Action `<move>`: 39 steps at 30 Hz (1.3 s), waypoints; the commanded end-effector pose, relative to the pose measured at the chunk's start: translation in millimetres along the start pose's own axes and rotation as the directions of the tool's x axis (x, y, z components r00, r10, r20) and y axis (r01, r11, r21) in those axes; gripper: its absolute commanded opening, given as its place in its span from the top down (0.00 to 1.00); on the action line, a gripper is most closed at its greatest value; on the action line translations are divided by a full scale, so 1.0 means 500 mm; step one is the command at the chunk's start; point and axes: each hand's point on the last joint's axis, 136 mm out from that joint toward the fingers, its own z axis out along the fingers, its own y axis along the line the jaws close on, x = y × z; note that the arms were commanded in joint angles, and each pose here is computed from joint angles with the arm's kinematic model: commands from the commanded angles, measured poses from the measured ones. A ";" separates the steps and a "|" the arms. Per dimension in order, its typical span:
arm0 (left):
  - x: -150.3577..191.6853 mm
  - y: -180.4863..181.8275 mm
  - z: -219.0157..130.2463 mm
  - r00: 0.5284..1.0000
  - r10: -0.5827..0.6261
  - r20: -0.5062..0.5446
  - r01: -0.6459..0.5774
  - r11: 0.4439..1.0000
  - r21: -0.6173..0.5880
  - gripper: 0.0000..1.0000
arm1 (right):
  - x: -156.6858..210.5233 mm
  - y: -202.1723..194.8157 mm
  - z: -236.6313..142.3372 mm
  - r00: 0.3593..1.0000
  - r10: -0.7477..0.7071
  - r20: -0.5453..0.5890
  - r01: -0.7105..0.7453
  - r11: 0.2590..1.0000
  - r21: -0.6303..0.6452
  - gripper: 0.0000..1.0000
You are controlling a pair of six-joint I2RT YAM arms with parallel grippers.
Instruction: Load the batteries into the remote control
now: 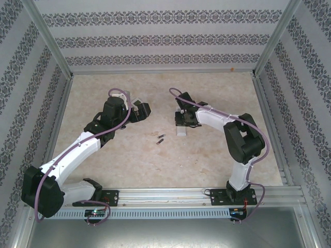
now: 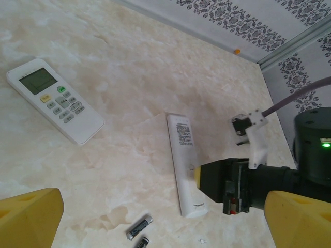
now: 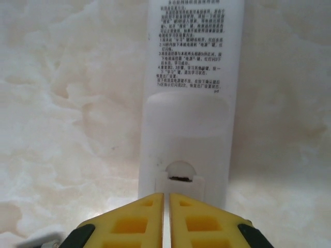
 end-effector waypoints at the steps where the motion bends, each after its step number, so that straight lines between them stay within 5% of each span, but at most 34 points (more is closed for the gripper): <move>1: -0.016 -0.019 0.001 1.000 0.014 0.026 -0.014 0.999 0.032 0.00 | -0.042 0.013 -0.056 0.997 -0.023 0.080 0.024 1.000 -0.004 0.88; 5: -0.014 -0.014 -0.001 0.999 0.017 0.029 -0.018 1.000 0.022 0.00 | -0.004 0.003 -0.001 1.000 -0.005 0.012 0.005 1.000 -0.002 1.00; 11: -0.013 -0.014 -0.003 1.000 0.018 0.025 -0.019 1.000 0.022 0.00 | 0.094 -0.027 0.094 0.990 0.040 -0.132 -0.038 0.999 0.022 1.00; 22: -0.012 -0.020 -0.004 1.000 -0.001 0.026 0.000 0.999 0.042 0.00 | -0.053 0.019 -0.072 0.995 0.003 0.103 0.002 0.999 -0.051 1.00; 32: -0.008 -0.014 -0.003 1.000 0.008 0.021 -0.009 0.999 0.031 0.00 | 0.070 -0.013 0.058 0.998 0.004 -0.067 -0.005 1.000 -0.016 1.00; 39: 0.019 -0.031 0.019 1.000 -0.002 -0.031 0.005 0.995 0.097 0.01 | 0.129 -0.019 0.044 0.995 0.011 -0.103 -0.010 1.000 0.013 1.00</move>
